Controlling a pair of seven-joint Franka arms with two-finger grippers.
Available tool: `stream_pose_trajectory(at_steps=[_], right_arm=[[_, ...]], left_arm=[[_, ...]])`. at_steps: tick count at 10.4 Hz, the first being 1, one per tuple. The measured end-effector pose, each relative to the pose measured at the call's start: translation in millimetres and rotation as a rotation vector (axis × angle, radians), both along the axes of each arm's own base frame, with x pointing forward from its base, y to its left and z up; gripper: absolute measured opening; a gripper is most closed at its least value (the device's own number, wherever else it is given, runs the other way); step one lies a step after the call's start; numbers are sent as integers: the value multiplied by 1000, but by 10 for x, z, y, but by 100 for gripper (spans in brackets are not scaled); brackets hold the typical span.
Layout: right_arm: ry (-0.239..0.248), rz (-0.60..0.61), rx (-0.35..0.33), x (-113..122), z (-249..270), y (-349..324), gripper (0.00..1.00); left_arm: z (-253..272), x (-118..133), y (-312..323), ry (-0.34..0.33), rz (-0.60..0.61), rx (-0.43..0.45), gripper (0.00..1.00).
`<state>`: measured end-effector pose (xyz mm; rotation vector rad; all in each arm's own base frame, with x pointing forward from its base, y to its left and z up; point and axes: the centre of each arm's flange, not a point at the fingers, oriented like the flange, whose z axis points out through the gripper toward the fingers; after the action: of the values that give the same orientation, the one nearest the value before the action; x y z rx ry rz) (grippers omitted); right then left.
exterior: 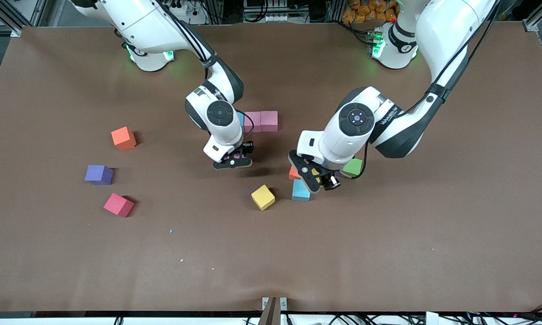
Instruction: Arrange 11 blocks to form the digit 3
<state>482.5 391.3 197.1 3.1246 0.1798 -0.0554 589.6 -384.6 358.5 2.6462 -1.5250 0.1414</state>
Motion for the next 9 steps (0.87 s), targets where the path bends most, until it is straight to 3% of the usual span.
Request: stream_pose_trajectory(at_steps=[9], right_arm=[[0, 2, 1, -50, -42, -29, 58]], left_arm=[[-6, 34, 55, 8, 14, -5, 55]])
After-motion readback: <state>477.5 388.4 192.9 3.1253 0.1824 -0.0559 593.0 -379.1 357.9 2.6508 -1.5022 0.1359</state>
